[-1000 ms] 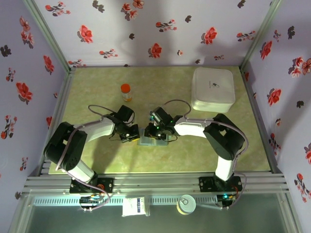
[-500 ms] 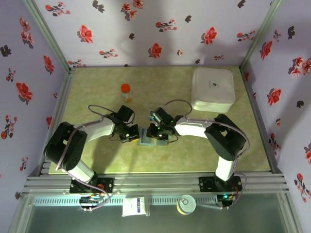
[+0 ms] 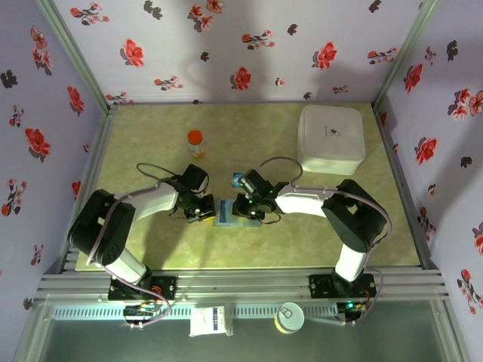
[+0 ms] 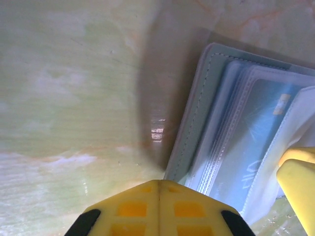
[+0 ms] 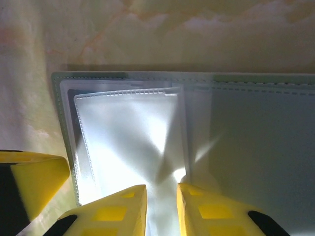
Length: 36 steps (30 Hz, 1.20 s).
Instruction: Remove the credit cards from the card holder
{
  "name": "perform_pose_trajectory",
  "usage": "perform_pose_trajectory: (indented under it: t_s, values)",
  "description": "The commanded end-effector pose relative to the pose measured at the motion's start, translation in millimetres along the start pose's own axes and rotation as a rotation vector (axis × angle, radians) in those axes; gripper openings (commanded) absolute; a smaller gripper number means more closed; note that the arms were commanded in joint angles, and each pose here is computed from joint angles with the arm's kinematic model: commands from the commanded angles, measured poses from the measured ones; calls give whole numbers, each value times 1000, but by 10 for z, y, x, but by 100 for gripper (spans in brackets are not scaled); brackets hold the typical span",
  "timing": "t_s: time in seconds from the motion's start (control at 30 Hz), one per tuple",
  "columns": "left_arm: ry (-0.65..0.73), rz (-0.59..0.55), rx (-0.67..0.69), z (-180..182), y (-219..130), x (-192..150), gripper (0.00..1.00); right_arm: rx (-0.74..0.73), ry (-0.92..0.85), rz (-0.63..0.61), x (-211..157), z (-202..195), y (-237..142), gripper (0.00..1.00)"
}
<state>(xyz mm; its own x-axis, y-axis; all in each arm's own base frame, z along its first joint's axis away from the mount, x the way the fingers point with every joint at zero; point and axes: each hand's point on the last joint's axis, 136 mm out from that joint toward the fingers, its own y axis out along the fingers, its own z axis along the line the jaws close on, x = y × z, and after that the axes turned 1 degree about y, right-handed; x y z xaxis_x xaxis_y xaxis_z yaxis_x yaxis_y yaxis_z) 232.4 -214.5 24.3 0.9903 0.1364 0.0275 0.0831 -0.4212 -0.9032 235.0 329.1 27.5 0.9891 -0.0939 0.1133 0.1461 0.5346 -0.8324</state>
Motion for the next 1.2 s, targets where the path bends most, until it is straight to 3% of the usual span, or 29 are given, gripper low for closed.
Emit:
perform_pose_trajectory:
  t_s: [0.0, 0.23, 0.63, 1.17]
  values:
    - [22, -53, -16, -91, -181, 82, 5, -5, 24, -11, 6, -68, -29, 23]
    - [20, -65, -106, -330, -243, 96, 12, 5, 36, -10, 1, -101, -7, 23]
    - [0, -34, -196, -562, -40, 55, 29, 4, 38, -3, -14, -119, 3, 23]
    - [8, 7, -205, -625, 137, 15, 20, 10, 43, -2, -15, -116, -9, 23]
